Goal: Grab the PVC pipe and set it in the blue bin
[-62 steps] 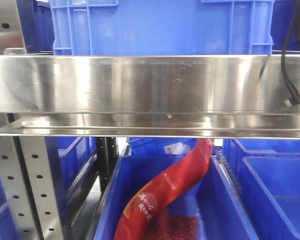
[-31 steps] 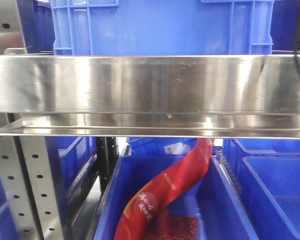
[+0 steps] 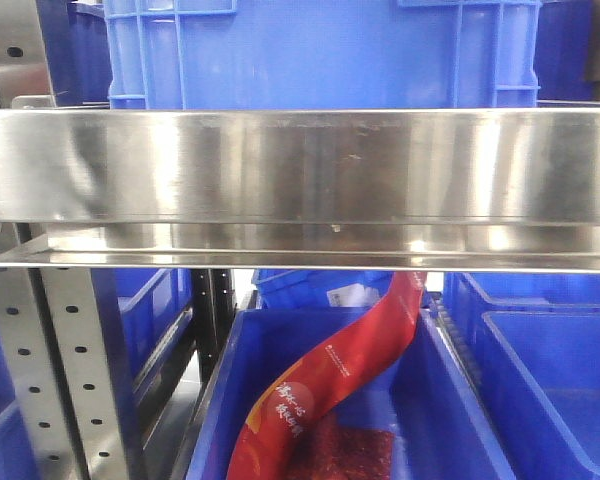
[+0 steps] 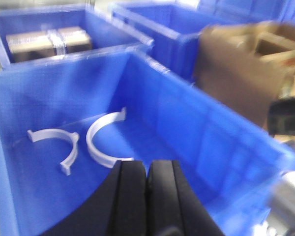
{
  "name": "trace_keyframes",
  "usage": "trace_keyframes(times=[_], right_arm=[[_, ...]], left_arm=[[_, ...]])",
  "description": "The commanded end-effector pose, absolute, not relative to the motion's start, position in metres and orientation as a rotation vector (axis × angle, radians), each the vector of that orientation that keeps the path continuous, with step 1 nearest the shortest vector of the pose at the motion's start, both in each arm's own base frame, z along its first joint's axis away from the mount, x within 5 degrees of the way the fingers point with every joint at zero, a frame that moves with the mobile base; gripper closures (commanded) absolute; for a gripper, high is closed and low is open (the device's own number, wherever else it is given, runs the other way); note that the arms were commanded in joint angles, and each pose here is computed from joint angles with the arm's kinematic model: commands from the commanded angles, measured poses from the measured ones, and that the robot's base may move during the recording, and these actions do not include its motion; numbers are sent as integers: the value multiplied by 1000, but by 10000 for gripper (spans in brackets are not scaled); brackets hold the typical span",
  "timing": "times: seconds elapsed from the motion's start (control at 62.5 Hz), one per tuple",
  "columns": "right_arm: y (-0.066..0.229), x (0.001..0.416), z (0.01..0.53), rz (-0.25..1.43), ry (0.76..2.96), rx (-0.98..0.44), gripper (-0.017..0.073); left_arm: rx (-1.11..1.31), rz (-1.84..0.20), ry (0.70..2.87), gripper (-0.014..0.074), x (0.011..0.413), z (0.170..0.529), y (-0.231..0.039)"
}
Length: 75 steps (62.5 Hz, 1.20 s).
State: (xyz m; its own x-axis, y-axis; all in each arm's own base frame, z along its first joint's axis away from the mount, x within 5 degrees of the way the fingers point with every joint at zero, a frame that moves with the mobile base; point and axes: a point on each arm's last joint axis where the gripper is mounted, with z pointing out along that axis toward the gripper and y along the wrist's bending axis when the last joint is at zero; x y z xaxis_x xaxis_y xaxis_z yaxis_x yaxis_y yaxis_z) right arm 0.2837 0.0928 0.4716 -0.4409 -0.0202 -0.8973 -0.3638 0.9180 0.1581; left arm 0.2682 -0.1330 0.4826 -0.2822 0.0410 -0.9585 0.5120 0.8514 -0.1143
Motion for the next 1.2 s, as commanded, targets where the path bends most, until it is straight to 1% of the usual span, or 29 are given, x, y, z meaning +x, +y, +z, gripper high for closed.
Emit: trace_keyframes(times=[0.0, 0.128, 0.272, 0.384, 0.464, 0.56, 0.768, 1.184], right_arm=[[85, 267, 469, 381, 1890, -251, 727], [73, 239, 441, 355, 1774, -188, 727], [59, 208, 406, 327, 1634, -122, 727], [50, 182, 376, 314, 1620, -106, 727], [46, 167, 364, 315, 1631, -109, 727], [42, 150, 358, 320, 1630, -114, 727], [36, 127, 368, 333, 1567, -117, 727], [35, 122, 371, 335, 1548, -116, 727]], left_arm=[[359, -496, 1710, 704, 253, 483, -125], [293, -479, 1632, 704, 231, 458, -110], [248, -457, 1592, 704, 208, 426, -96], [233, -445, 1585, 704, 189, 403, -86], [231, -443, 1586, 704, 178, 393, -80], [229, -446, 1570, 704, 166, 391, -75], [224, -451, 1536, 704, 158, 397, -71], [224, -451, 1538, 704, 158, 396, -71]])
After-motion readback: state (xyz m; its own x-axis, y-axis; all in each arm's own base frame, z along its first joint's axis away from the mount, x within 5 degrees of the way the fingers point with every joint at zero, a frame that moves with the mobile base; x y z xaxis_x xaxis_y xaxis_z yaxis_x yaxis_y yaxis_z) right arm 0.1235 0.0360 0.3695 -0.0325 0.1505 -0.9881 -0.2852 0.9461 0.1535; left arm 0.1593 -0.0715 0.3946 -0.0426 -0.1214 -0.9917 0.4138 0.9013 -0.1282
